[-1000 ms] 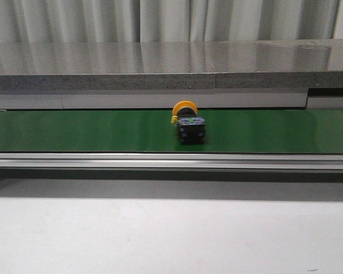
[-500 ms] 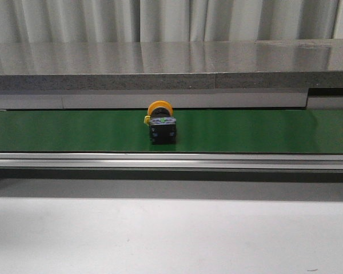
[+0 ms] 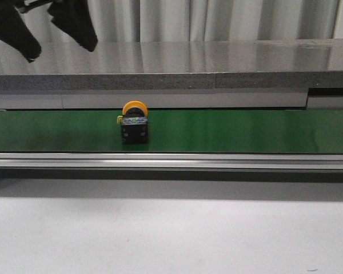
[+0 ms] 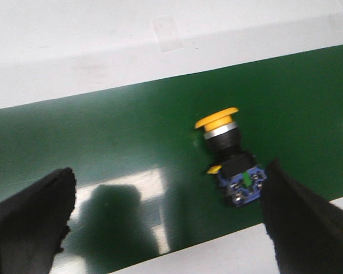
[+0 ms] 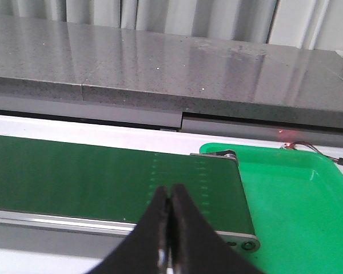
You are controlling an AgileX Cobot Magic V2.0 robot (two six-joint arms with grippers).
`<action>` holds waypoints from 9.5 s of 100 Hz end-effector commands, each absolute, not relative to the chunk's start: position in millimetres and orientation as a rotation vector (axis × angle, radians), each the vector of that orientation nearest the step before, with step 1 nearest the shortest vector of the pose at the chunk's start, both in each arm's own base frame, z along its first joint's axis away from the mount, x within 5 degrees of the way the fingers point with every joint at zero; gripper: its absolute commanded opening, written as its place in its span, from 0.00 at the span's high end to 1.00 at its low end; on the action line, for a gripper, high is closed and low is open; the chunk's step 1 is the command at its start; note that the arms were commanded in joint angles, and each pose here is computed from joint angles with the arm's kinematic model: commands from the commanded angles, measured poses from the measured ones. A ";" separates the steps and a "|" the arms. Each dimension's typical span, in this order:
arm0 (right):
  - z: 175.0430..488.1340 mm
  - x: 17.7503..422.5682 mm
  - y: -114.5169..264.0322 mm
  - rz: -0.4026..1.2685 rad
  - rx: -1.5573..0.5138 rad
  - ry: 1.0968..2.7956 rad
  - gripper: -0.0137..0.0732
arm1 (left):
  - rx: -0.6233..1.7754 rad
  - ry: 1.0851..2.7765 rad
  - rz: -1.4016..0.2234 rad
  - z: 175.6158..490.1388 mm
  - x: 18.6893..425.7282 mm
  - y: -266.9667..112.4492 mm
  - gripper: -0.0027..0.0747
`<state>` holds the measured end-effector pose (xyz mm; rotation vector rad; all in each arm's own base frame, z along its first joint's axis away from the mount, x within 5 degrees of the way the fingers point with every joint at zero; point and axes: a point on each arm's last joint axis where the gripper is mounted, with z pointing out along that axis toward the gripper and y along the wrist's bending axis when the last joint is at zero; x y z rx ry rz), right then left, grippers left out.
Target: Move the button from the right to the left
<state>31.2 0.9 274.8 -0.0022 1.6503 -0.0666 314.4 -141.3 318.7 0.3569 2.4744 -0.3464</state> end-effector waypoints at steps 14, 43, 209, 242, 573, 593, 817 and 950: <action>289.3 30.3 0.6 -0.071 0.001 1.554 0.92 | 0.268 2.495 -0.277 331.3 323.0 -156.5 0.20; 289.3 30.3 0.6 -0.071 0.001 1.554 0.92 | 0.265 2.605 -0.239 311.7 329.7 -162.7 0.25; 289.3 30.3 0.6 -0.071 0.001 1.554 0.92 | -0.027 2.629 0.011 312.5 361.1 -37.2 0.70; 289.3 30.3 0.6 -0.071 0.001 1.554 0.92 | -0.057 2.688 0.195 304.9 357.5 69.6 0.70; 289.3 30.3 0.6 -0.072 0.002 1.554 0.92 | 0.158 1.735 -0.090 328.0 134.5 -18.8 0.99; 289.3 30.3 0.6 -0.072 0.002 1.554 0.92 | 0.132 1.650 -0.072 310.6 118.6 -14.8 0.99; 289.3 30.2 0.6 -0.072 0.002 1.554 0.92 | -0.011 1.600 -0.040 190.3 55.5 -1.1 0.99; 214.8 53.6 -1.7 -0.014 0.036 1.418 0.92 | -0.011 1.600 -0.040 190.3 55.5 -1.1 0.99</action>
